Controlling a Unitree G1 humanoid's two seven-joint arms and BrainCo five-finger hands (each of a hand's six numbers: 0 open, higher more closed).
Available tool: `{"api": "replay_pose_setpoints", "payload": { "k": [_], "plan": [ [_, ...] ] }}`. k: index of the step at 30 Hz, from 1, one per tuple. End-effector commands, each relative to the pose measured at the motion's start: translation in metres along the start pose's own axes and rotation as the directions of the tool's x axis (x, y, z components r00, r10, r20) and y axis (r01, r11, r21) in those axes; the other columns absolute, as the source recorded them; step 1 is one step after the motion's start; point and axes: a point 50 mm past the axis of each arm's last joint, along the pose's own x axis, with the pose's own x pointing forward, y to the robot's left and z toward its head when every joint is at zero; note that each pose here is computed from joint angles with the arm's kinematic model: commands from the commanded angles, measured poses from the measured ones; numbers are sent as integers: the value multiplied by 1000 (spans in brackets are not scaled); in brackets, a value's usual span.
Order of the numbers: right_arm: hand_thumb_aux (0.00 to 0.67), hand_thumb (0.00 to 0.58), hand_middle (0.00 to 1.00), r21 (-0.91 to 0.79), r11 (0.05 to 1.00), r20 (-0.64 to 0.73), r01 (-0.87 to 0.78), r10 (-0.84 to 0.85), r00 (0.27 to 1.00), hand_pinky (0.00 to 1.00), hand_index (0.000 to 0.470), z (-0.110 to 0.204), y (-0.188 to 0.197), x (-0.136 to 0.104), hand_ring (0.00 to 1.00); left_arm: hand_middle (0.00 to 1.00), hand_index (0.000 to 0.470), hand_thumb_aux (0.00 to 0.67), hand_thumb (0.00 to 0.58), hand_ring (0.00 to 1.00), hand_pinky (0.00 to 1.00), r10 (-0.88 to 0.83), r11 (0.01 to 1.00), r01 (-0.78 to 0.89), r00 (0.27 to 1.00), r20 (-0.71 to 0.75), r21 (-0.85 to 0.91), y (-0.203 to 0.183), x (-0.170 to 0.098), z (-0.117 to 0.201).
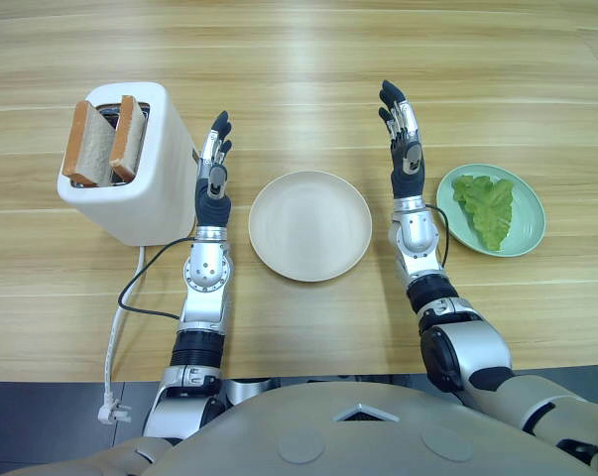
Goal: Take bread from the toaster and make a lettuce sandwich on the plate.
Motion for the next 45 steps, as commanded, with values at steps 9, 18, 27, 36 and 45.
{"api": "replay_pose_setpoints", "payload": {
  "k": [9, 18, 27, 36, 45],
  "plan": [
    [0, 0, 0, -6, 1000, 1, -5, 5, 1000, 0, 0, 0, 1, 1, 0, 0, 0, 0, 0, 0, 0, 3, 1000, -3, 1000, -13, 15, 1, -1, -4],
    [0, 0, 0, -7, 1000, -2, -4, 4, 1000, 0, 0, 0, 1, 0, 0, 0, 0, 0, 0, 0, 0, -25, 992, 9, 992, 121, 128, 4, 3, 19],
    [0, 0, 0, 6, 1000, -6, -6, 6, 1000, 0, 0, -1, 5, 0, 0, 0, 0, 0, 0, 0, 0, 39, 811, -234, 936, 349, 536, 57, 0, 112],
    [0, 0, 0, 17, 1000, 0, -7, 7, 1000, 0, 0, 0, 7, 0, 0, 0, 0, 0, 0, 0, 0, 331, 443, -429, 894, 301, 788, 143, -28, 136],
    [0, 0, 0, 25, 1000, 1, -18, 18, 1000, 0, 0, 1, 9, 3, 0, 0, 0, 0, 0, 0, 0, 530, 353, -151, 846, -64, 923, 197, -51, 71]
  ]
}}
